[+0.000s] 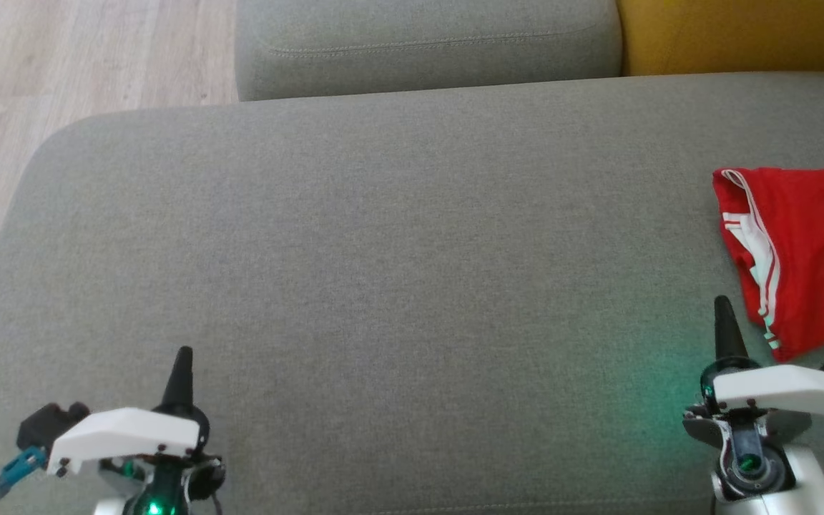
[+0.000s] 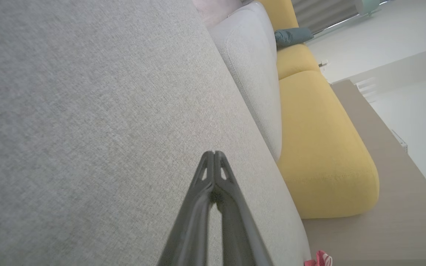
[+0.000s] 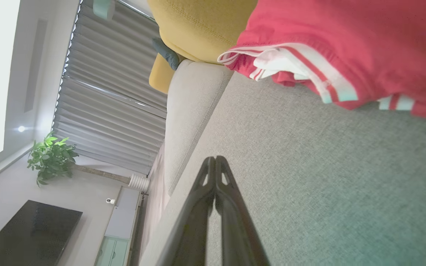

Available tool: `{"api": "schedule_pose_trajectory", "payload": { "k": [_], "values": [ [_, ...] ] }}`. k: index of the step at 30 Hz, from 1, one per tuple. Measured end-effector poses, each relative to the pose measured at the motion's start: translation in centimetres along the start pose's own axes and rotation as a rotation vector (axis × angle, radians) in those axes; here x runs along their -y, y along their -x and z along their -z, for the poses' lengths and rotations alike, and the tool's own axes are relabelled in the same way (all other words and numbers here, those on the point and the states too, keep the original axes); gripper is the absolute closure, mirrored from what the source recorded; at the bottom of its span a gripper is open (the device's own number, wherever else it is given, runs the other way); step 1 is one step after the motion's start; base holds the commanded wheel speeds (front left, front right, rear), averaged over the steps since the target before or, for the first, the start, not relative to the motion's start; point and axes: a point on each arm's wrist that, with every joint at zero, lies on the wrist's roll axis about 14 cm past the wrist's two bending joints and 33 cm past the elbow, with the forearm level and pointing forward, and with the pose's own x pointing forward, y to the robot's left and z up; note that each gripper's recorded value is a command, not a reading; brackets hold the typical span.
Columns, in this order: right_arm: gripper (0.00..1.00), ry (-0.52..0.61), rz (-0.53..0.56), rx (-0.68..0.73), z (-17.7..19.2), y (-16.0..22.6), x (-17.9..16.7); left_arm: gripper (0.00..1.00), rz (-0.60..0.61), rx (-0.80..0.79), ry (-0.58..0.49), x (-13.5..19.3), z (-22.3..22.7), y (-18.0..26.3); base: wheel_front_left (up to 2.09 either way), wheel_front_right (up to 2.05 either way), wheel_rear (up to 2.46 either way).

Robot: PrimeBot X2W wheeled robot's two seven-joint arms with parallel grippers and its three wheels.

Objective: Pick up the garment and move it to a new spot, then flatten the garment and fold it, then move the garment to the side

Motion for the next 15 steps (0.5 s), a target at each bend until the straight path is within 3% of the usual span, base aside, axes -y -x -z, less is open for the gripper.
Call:
{"api": "schedule_pose_trajectory", "payload": {
  "k": [15],
  "values": [
    [1.00, -0.174, -0.030, 0.017, -0.8, 0.2, -0.8, 1.00, 0.049, 0.020, 0.181, 0.7, -1.4, 0.2, 0.00, 0.00, 0.00]
  ]
}}
